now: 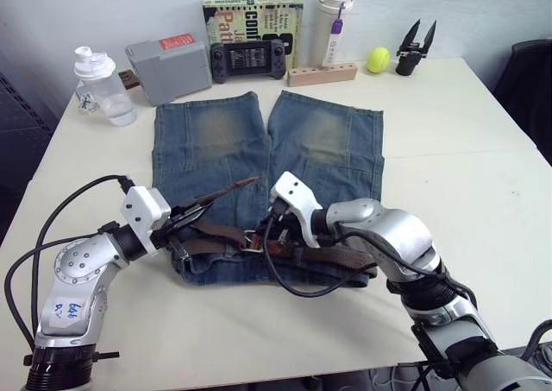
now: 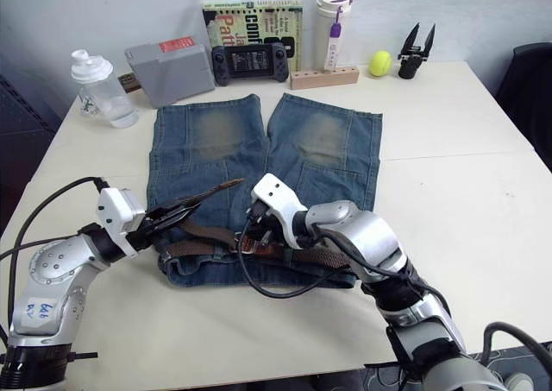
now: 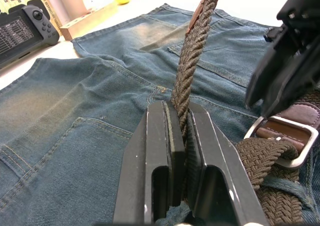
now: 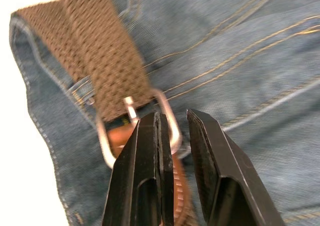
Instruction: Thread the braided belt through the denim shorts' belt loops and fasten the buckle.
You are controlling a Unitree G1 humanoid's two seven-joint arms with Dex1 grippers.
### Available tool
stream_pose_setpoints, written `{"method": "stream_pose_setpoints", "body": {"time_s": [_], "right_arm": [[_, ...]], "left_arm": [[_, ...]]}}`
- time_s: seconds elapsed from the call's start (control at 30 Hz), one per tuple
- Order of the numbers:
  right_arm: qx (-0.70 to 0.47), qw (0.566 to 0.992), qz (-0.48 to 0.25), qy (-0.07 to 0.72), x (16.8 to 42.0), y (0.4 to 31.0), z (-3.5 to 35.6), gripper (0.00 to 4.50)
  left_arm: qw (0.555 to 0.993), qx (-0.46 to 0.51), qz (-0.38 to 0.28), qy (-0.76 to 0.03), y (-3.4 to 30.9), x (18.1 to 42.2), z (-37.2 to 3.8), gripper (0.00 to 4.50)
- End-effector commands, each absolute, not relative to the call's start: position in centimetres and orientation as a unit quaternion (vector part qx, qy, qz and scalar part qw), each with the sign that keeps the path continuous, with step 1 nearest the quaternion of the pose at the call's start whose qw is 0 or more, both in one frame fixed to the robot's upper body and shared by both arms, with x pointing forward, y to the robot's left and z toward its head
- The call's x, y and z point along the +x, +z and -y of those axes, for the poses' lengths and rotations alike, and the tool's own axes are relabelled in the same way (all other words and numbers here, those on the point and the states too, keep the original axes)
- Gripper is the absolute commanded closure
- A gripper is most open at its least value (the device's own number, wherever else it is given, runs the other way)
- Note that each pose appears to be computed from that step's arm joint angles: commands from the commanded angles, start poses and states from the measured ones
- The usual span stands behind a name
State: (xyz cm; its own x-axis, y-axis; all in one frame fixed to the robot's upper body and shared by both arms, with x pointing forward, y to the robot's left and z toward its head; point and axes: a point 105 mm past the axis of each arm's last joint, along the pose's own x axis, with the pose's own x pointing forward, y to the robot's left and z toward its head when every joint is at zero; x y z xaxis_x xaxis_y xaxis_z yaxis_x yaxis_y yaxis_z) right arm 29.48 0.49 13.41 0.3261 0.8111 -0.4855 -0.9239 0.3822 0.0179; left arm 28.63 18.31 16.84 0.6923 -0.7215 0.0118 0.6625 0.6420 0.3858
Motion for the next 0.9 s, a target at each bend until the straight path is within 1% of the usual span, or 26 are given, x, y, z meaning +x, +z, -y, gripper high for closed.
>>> {"method": "stream_pose_setpoints", "body": {"time_s": [0.03,0.2,0.53,0.77,0.87,0.9], "right_arm": [[-0.136,0.799,-0.194,0.552,29.0,14.0,-1.4,3.64],[-0.144,0.795,-0.197,0.556,28.8,13.7,-1.8,3.64],[-0.17,0.772,-0.249,0.56,29.1,11.0,-2.2,3.64],[-0.179,0.736,-0.304,0.578,28.6,9.4,-2.1,3.64],[-0.209,0.706,-0.334,0.589,28.2,8.2,-1.3,3.64],[-0.221,0.697,-0.341,0.591,28.0,7.9,-1.1,3.64]], "left_arm": [[0.898,0.185,0.105,-0.386,18.0,28.3,-18.0,4.5],[0.897,0.186,0.105,-0.387,18.0,28.3,-17.9,4.5],[0.893,0.189,0.112,-0.393,18.3,28.5,-17.4,4.5],[0.887,0.194,0.127,-0.399,19.0,28.6,-17.0,4.5],[0.88,0.207,0.144,-0.404,20.2,28.9,-16.7,4.5],[0.873,0.212,0.154,-0.41,21.0,29.1,-16.4,4.5]]}}
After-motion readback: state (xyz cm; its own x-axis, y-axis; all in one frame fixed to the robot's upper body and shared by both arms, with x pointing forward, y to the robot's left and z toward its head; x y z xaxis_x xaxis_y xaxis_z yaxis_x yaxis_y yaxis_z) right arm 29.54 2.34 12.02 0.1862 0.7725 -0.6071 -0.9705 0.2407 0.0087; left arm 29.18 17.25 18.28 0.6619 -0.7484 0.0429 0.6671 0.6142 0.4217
